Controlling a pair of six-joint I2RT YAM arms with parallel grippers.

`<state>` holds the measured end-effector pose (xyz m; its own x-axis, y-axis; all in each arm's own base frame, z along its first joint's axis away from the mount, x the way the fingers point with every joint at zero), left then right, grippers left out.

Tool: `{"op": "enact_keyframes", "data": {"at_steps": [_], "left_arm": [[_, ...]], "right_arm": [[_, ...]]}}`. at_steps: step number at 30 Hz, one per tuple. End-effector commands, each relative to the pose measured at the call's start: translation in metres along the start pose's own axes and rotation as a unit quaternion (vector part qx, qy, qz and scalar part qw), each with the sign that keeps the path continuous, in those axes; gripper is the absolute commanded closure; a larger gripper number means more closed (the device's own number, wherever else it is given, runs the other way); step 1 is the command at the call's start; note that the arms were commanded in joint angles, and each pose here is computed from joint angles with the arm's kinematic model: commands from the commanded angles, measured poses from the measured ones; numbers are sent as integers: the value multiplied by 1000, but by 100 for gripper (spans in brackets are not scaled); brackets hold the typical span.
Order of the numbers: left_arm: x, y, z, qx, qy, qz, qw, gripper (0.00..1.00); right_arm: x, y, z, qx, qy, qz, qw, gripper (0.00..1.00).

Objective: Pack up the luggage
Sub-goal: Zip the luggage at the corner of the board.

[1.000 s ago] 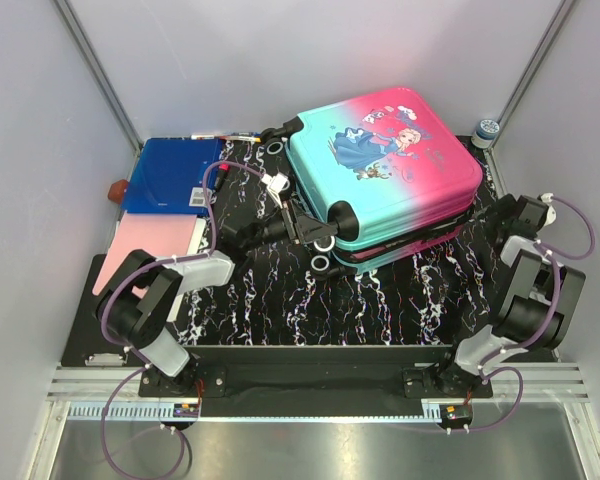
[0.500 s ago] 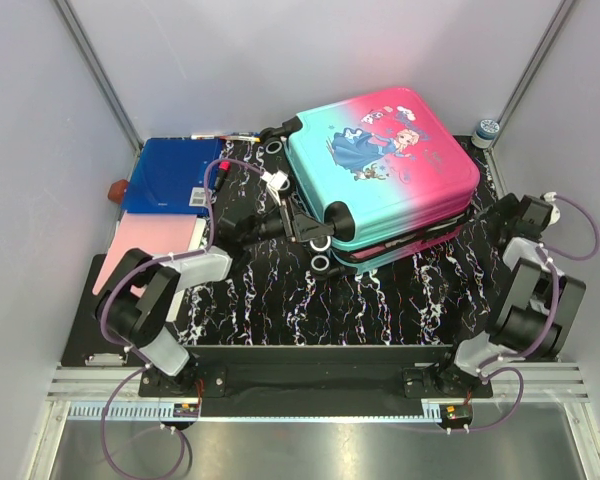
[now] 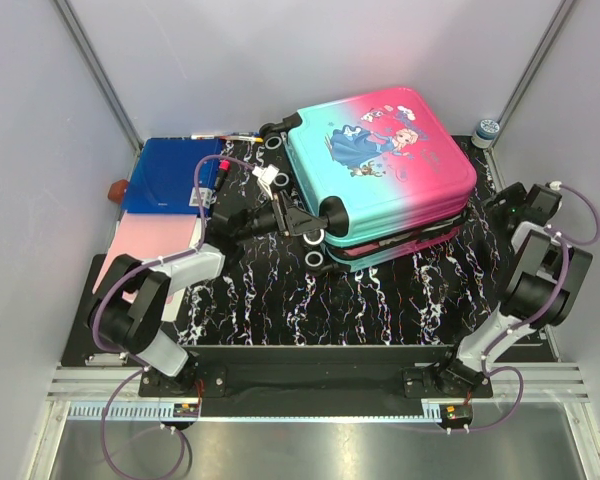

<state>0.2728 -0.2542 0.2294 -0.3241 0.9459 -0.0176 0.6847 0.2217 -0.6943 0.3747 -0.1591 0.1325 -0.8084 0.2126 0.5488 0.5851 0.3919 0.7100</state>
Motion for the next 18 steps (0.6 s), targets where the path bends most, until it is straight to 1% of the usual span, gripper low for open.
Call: {"op": "enact_keyframes", "data": {"at_steps": [1, 6, 7, 9, 13, 18], "left_arm": [[3, -35, -52, -74, -84, 43, 993, 100], [7, -42, -55, -75, -67, 23, 995, 100], [7, -44, -59, -88, -68, 19, 994, 100], [10, -47, -58, -86, -54, 2, 995, 100], [18, -54, -67, -114, -48, -21, 992, 100], [23, -50, -65, -107, -28, -28, 993, 100]], "right_arm": [[-17, 18, 2, -10, 35, -43, 998, 23], [-20, 28, 35, 17, 73, -54, 996, 23], [-20, 30, 39, 20, 78, -56, 995, 23], [-19, 30, 51, 26, 94, -60, 993, 23], [-14, 29, 74, 37, 126, -68, 989, 23], [0, 32, 108, 56, 169, -81, 981, 23]]}}
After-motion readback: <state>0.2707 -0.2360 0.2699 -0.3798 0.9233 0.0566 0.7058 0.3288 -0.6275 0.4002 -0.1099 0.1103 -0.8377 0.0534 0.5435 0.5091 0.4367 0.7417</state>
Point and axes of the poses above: each gripper's point midway between its finger pads, its own x axis back along the fingers, its own y axis along the line the jaws close on, z = x × y, the point moved 7 cm from there along x, back along the fingers, and after that the axes turned 13 degrees about -x, right-handed, at the moved point
